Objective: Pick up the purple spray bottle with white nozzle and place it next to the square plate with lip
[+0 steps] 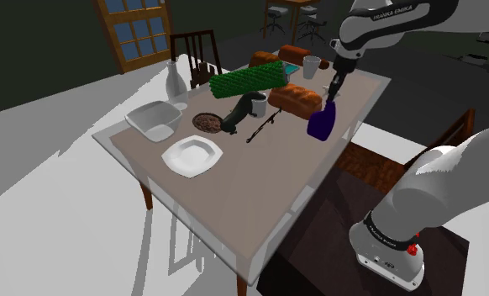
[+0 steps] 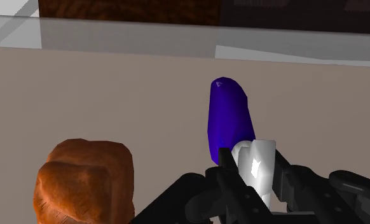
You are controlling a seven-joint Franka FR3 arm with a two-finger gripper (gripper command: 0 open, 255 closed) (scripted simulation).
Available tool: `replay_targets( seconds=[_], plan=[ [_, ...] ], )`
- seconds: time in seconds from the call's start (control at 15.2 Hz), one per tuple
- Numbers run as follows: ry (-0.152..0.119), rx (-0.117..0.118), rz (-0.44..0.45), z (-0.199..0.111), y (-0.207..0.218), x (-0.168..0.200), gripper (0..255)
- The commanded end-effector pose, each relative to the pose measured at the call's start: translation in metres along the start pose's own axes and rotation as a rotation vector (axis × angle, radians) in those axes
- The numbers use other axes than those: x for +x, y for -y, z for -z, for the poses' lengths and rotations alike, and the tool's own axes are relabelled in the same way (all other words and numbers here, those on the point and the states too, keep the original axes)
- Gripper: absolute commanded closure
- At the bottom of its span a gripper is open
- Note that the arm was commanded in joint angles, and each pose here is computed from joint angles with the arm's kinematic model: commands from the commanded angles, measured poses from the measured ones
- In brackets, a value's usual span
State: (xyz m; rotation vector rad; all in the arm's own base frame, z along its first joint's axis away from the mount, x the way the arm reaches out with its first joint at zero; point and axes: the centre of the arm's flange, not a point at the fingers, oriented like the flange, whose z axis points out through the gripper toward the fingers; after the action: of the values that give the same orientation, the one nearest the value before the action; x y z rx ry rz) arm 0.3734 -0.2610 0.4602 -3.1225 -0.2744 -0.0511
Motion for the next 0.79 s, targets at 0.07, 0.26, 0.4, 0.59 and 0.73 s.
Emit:
replay_targets(
  seconds=[0.07, 0.26, 0.4, 0.59, 0.73],
  plan=[
    [0.000, 0.000, 0.000, 0.016, 0.000, 0.000, 255],
    [0.000, 0.000, 0.000, 0.032, 0.000, 0.001, 255],
    [0.000, 0.000, 0.000, 0.043, 0.000, 0.001, 255],
    [0.000, 0.000, 0.000, 0.058, 0.001, 0.002, 255],
    [0.000, 0.000, 0.000, 0.069, 0.001, 0.002, 255]
  ],
)
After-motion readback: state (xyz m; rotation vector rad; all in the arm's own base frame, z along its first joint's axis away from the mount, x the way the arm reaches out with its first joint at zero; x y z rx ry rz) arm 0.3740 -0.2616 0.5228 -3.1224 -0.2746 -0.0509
